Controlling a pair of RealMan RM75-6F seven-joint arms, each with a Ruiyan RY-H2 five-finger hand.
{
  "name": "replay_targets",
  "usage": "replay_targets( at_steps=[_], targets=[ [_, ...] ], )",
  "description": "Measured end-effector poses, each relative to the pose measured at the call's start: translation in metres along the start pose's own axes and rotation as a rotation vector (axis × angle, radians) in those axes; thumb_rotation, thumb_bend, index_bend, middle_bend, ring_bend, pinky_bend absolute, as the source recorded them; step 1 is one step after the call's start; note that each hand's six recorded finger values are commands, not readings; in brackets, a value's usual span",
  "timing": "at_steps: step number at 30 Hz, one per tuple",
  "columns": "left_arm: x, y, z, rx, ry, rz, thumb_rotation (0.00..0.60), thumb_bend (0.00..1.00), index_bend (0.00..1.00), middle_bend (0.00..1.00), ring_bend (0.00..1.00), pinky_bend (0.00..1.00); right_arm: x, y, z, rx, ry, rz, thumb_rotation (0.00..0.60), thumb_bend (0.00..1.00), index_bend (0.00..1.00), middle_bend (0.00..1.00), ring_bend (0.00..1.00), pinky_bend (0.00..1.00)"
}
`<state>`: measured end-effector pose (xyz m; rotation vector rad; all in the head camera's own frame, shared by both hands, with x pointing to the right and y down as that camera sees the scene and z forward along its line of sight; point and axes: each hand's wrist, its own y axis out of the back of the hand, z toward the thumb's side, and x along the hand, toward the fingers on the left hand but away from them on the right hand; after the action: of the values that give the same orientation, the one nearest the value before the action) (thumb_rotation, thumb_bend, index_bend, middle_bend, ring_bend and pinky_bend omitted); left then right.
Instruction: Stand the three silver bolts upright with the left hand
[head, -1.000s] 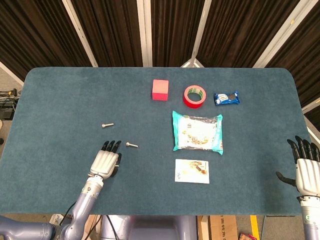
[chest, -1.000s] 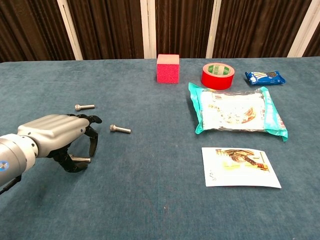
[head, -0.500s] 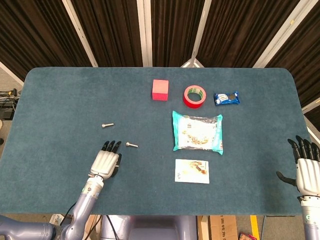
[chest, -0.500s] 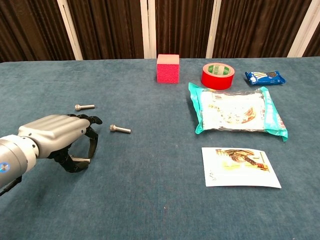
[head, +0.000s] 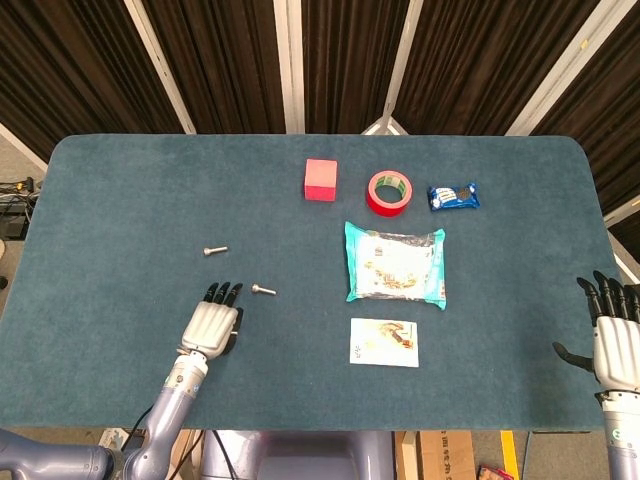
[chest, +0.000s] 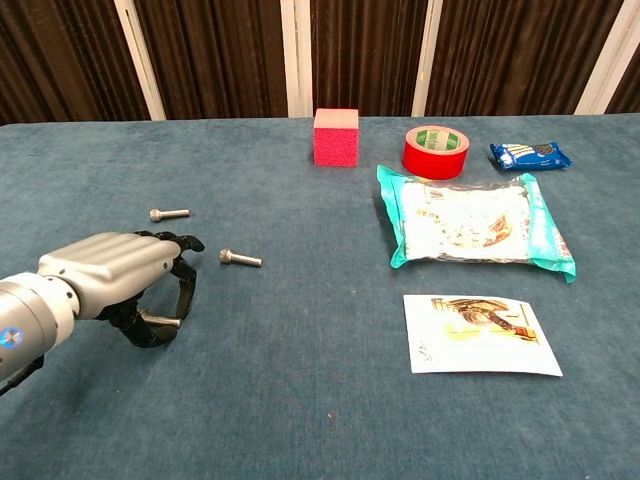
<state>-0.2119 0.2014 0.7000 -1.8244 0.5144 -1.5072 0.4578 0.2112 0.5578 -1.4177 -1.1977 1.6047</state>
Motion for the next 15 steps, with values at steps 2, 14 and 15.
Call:
replay_targets(
  at_steps=[2, 14, 15],
  targets=[
    [0.0001, -0.0004, 0.0002, 0.002, 0.0, -0.001, 0.6, 0.52, 0.55, 0.04, 0.0, 0.0, 0.0, 0.0002, -0.0001, -0.002, 0.0, 0.0, 0.6, 0.02, 0.14, 0.06, 0.0, 0.0],
    [-0.0006, 0.0058, 0.0011, -0.023, -0.01, 0.03, 0.6, 0.54, 0.56, 0.04, 0.0, 0.0, 0.0001, 0.0012, -0.0001, -0.009, 0.002, -0.005, 0.6, 0.02, 0.14, 0.06, 0.0, 0.0],
    [-0.001, 0.0071, 0.0004, -0.03, -0.01, 0.034, 0.6, 0.54, 0.56, 0.04, 0.0, 0.0, 0.0001, 0.0012, 0.0, -0.009, 0.002, -0.005, 0.6, 0.02, 0.14, 0.06, 0.0, 0.0]
  ],
)
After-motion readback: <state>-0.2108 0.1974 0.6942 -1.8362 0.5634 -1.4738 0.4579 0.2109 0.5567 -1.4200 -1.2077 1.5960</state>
